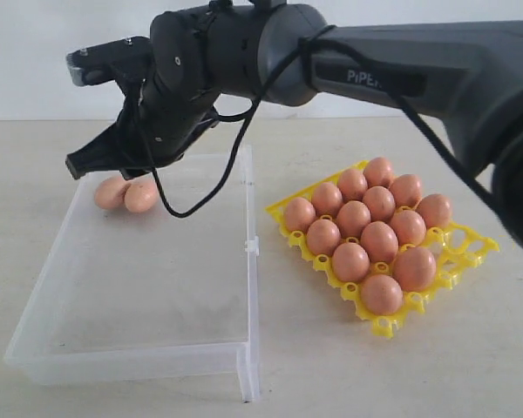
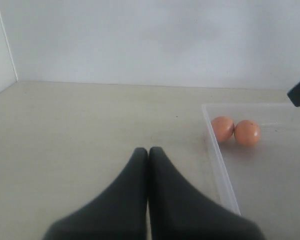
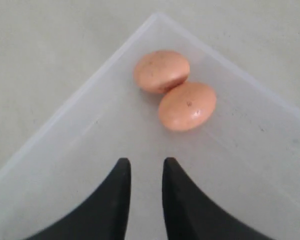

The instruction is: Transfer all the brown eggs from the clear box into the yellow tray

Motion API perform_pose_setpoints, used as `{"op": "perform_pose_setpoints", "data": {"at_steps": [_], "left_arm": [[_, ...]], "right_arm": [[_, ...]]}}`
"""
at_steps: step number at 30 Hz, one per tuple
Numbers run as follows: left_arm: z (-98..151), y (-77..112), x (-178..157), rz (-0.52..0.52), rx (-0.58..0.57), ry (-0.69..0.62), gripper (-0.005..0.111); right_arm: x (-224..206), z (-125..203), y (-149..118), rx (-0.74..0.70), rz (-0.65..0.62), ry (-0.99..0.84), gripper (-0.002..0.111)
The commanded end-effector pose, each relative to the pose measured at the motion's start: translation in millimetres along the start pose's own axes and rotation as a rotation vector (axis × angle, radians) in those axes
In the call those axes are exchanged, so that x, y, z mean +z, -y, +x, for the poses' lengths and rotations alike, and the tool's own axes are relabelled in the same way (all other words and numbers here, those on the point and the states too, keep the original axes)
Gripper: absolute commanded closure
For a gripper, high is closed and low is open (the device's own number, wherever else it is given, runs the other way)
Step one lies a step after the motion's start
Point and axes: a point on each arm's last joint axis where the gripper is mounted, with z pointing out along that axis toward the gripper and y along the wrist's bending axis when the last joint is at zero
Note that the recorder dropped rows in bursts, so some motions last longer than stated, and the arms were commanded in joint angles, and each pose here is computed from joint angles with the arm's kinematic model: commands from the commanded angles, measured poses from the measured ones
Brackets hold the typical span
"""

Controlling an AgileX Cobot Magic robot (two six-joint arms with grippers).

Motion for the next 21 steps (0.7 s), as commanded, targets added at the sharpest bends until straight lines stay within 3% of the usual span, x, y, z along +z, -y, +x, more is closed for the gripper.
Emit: {"op": "perform_pose_setpoints", "data": {"at_steps": [1, 7, 10, 16, 21], "left_arm": [[-1.6, 0.3, -0.6, 0.004, -0.004, 0.008, 0.111], [-1.6, 0.3, -0.6, 0.004, -0.004, 0.008, 0.111], [-1.6, 0.3, -0.6, 0.004, -0.004, 0.008, 0.111], [-1.6, 0.3, -0.6, 0.004, -0.004, 0.008, 0.111], [-1.6, 0.3, -0.6, 0.004, -0.004, 0.008, 0.111]], "right_arm": [[21.4, -16.0, 15.8, 0.141, -0.029, 0.024, 0.079], [53.3, -28.2, 31.2, 0.259, -0.085, 0.020, 0.079], [66.4, -29.4, 35.2, 0.250, -0.079, 0.054, 0.078], [82.2, -27.4, 39.2, 0.247, -0.062, 0.110, 0.048], [95.0, -16.0, 42.8, 0.285, -0.035, 0.059, 0.048]]}}
